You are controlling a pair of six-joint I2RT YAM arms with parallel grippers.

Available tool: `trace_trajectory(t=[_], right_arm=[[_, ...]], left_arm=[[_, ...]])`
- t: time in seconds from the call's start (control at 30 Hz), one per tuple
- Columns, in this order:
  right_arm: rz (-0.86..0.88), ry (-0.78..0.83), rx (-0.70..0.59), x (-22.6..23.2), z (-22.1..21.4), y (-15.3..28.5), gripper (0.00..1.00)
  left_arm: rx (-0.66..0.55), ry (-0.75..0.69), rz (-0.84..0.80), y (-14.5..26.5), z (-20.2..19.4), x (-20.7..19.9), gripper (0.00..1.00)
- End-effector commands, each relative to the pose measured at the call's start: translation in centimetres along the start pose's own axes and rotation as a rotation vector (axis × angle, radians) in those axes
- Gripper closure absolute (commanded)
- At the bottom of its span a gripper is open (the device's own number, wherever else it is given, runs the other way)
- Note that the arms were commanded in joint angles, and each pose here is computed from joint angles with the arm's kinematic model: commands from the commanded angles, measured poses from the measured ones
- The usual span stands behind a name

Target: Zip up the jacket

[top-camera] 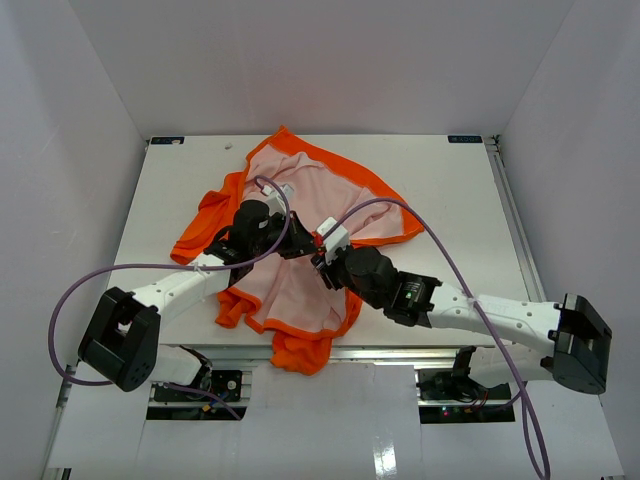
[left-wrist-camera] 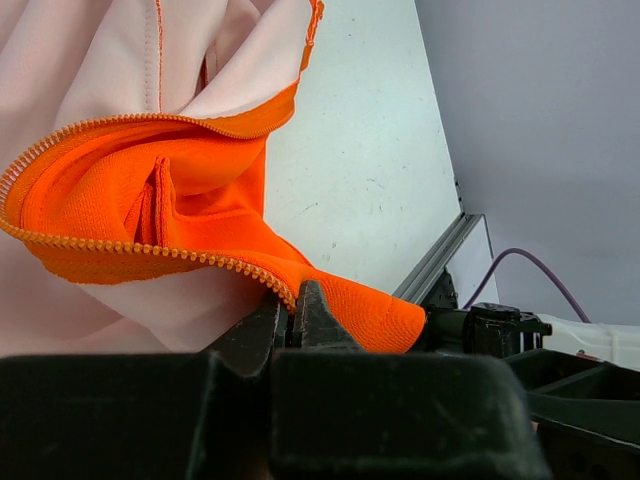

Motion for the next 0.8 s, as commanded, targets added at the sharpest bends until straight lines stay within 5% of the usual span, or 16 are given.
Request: trace_trajectory(t=[0.0, 0.77], right_arm=[[-0.001, 0.011, 0.007, 0.5, 1.0, -1.0, 0.56], [-0.128, 0.07, 0.077, 0.0, -0.4, -2.2, 0.55]], left_arm=[[-0.035, -0.016, -0.022, 0.2, 1.2, -1.2, 1.0], [-0.034, -0.03, -0.03, 0.9, 0.8, -1.3, 1.0]])
Point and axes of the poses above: each gripper's point midway between its finger pads, its own y axis back along the fingers, its own x axis along the line the jaws close on, z = x × y, the point moved 10 cm from there along y, back along the fingers
